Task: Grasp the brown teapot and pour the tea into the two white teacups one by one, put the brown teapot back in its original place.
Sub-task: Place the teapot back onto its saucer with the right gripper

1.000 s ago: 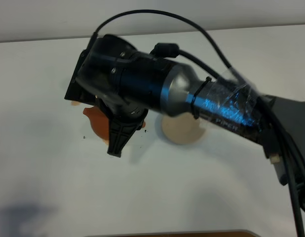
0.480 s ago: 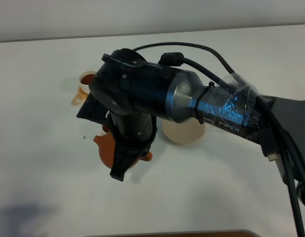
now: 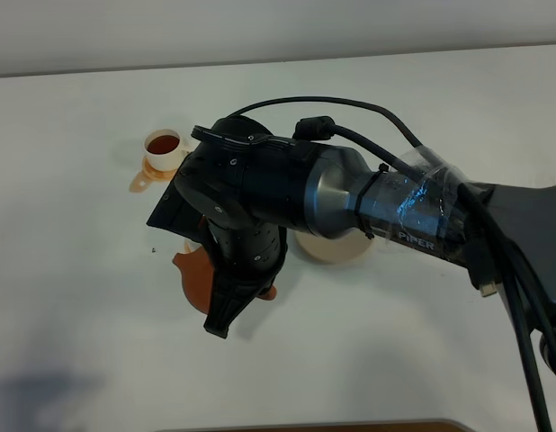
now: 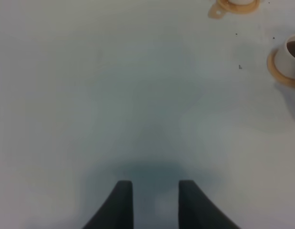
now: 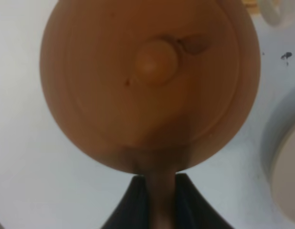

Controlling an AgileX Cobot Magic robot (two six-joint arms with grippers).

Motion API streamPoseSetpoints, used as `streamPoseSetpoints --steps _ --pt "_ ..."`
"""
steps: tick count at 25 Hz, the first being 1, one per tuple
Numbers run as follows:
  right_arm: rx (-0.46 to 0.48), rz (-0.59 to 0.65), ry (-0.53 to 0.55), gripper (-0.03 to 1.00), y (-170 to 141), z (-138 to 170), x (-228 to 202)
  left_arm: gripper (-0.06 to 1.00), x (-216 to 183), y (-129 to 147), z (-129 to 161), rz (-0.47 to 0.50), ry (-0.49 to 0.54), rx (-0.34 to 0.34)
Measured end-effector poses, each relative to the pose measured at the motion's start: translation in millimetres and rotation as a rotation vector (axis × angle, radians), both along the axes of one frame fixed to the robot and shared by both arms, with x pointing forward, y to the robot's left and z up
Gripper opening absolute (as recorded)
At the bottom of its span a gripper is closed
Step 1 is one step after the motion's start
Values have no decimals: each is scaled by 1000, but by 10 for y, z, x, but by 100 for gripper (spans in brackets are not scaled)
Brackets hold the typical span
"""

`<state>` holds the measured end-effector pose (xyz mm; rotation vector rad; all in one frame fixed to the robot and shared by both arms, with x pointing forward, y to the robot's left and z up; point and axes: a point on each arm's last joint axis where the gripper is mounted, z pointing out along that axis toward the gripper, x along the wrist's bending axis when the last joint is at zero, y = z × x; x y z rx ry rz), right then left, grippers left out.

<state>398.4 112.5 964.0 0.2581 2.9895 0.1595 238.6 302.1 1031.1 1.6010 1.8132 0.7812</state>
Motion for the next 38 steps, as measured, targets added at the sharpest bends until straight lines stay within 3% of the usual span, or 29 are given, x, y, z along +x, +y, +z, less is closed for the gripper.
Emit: streamPoseSetpoints --steps 9,15,20,27,33,38 --pt "69 -35 -53 13 -226 577 94 28 0 0 0 0 0 0" --pt "42 -111 -47 13 -506 679 306 28 0 0 0 0 0 0" --pt "88 -171 -67 13 -833 718 456 28 0 0 0 0 0 0" --pt "110 -247 -77 13 -1236 398 639 28 0 0 0 0 0 0" --pt "197 -268 -115 13 -1319 197 760 28 0 0 0 0 0 0" --pt "173 -282 -90 13 -1299 -13 821 28 0 0 0 0 0 0"
